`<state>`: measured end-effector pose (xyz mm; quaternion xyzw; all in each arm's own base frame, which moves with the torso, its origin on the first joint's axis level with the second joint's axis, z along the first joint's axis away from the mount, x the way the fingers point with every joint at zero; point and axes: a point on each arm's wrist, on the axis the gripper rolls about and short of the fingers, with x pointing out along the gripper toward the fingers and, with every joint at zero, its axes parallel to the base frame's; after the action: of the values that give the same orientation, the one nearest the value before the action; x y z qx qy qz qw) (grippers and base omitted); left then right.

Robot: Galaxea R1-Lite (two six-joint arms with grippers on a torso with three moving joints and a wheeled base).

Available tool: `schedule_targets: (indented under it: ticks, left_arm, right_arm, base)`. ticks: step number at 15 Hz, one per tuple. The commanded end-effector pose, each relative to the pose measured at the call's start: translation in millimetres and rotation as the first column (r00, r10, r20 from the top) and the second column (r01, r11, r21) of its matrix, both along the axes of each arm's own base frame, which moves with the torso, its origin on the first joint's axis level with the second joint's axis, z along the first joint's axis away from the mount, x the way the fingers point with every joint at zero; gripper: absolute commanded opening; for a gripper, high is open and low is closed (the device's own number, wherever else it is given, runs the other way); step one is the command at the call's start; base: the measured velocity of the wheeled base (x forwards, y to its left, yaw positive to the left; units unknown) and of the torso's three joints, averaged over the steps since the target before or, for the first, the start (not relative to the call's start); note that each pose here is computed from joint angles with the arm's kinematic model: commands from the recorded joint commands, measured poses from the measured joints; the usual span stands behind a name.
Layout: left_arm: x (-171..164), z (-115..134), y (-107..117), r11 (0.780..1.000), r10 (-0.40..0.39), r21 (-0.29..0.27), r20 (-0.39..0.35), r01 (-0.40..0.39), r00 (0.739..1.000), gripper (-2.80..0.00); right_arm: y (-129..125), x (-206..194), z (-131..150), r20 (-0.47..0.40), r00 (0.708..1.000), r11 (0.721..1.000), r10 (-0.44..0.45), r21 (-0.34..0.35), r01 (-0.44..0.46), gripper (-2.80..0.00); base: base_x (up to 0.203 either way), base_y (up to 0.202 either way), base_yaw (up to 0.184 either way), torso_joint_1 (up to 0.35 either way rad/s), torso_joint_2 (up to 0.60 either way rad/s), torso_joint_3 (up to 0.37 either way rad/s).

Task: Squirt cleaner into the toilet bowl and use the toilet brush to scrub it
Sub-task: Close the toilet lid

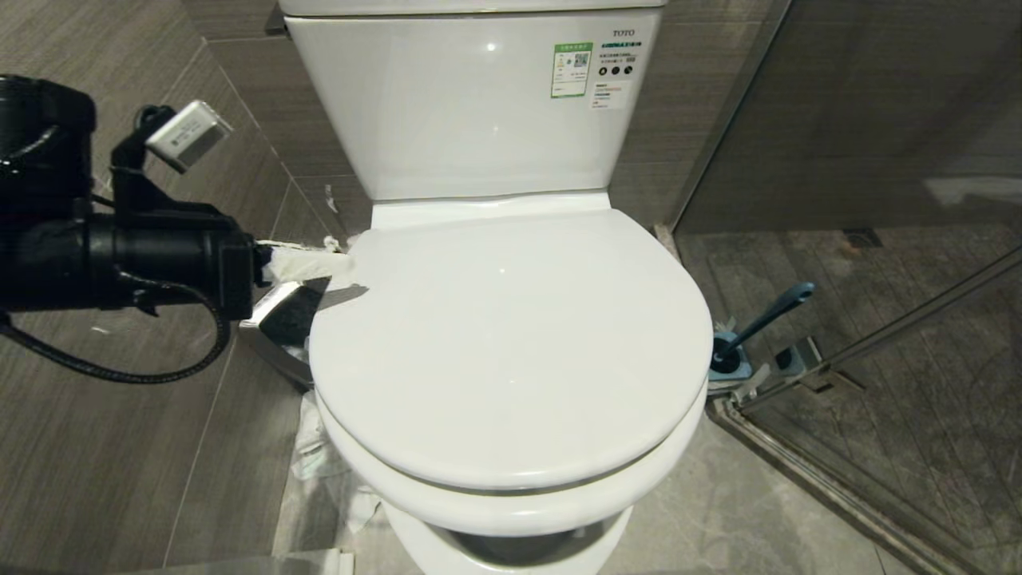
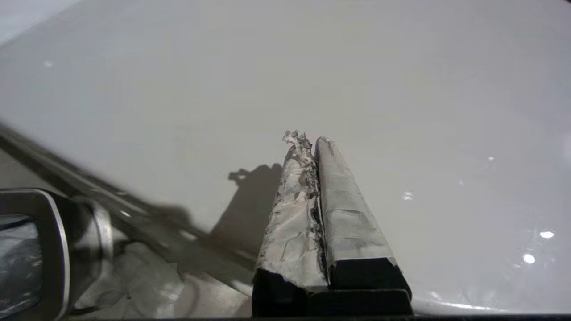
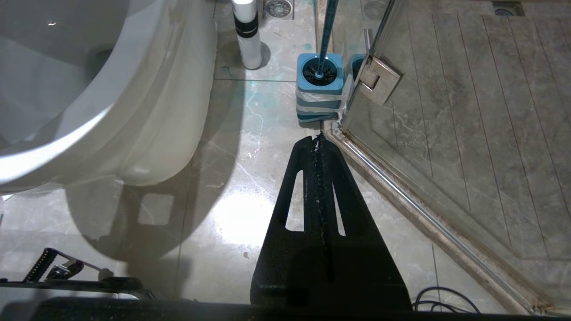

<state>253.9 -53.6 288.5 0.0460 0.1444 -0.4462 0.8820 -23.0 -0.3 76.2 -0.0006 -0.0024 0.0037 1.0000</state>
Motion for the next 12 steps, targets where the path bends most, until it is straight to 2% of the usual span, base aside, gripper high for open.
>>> schedule_targets:
  ticks: [1, 3, 5, 10, 12]
  left_arm:
    - [18.9, -26.2, -17.0, 0.997, -0.064, 0.018, -0.166, 0.068, 0.984, -2.8]
    - [17.9, -44.1, -20.9, 0.994, -0.101, 0.009, -0.321, 0.11, 0.942, -2.8]
    - [23.0, -60.0, -23.1, 0.992, -0.122, -0.019, -0.438, 0.126, 0.891, -2.8]
    - [44.9, -99.8, -27.3, 0.985, -0.171, -0.11, -0.615, 0.13, 0.77, -2.8]
    - [52.0, -118.4, -25.9, 0.985, -0.172, -0.123, -0.665, 0.12, 0.727, -2.8]
  right_arm:
    - [0.0, 0.1, 0.0, 0.0, 1.0, 1.0, 0.0, 0.0, 0.0, -2.8]
    - [0.0, 0.1, 0.0, 0.0, 1.0, 1.0, 0.0, 0.0, 0.0, -2.8]
    - [0.0, 0.1, 0.0, 0.0, 1.0, 1.0, 0.002, 0.0, -0.002, -2.8]
    - [0.0, 0.1, 0.0, 0.0, 1.0, 1.0, 0.0, 0.0, 0.0, -2.8]
    - [0.0, 0.2, -0.4, -0.002, 1.0, 1.0, 0.0, 0.0, 0.0, -2.8]
  base:
    - [0.0, 0.0, 0.0, 0.0, 0.0, 0.0]
    - [0.0, 0.0, 0.0, 0.0, 0.0, 0.0]
    - [0.0, 0.0, 0.0, 0.0, 0.0, 0.0]
    - [0.0, 0.0, 0.0, 0.0, 0.0, 0.0]
    - [0.0, 0.0, 0.0, 0.0, 0.0, 0.0]
